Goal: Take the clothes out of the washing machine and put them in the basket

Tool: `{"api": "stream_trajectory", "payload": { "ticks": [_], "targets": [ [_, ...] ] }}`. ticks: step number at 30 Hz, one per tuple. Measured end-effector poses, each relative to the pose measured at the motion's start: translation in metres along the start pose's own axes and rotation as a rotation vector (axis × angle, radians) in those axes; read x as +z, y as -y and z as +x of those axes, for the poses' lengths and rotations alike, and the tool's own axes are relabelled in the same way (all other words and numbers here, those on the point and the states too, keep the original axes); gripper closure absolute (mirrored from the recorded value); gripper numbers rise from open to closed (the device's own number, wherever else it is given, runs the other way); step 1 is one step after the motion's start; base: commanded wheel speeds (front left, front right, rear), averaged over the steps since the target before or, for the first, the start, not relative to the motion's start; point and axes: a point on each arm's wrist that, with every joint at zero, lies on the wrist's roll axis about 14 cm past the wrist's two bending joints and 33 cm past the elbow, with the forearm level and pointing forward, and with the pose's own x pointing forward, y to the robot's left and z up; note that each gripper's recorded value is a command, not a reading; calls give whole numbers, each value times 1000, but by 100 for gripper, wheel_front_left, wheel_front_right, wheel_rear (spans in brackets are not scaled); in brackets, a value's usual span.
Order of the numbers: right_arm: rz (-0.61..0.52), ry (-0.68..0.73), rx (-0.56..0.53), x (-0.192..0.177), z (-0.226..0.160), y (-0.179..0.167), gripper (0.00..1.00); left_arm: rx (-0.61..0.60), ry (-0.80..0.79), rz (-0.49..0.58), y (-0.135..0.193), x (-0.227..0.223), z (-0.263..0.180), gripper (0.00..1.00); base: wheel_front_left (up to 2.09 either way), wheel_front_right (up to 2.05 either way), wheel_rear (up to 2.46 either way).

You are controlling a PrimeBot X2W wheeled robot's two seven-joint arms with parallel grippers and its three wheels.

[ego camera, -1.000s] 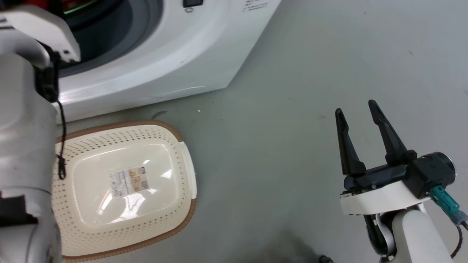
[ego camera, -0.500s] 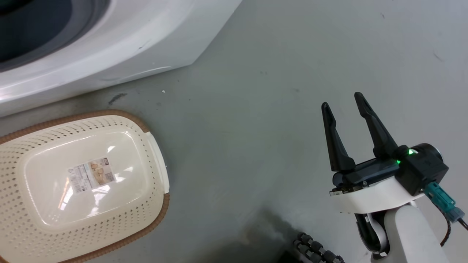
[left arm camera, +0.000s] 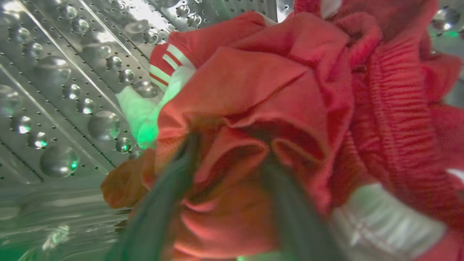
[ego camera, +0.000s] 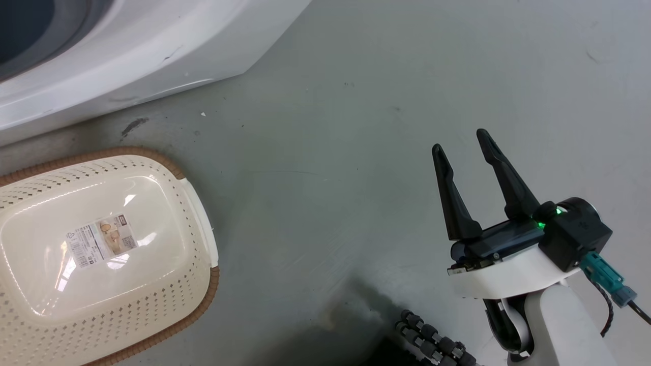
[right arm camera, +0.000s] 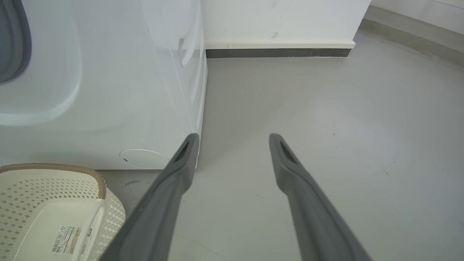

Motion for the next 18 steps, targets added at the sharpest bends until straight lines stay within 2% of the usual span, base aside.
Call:
{"api": "stream_trajectory", "payload": {
  "ticks": [3, 18],
  "targets": [
    [-1, 7, 2, 2, 2, 0, 0, 17, 39, 2, -2, 4, -1, 100, 0, 0, 0],
    [3, 66, -8, 22, 4, 6, 0, 24, 435, -7, -7, 53, -41, 100, 0, 0, 0]
  ]
}}
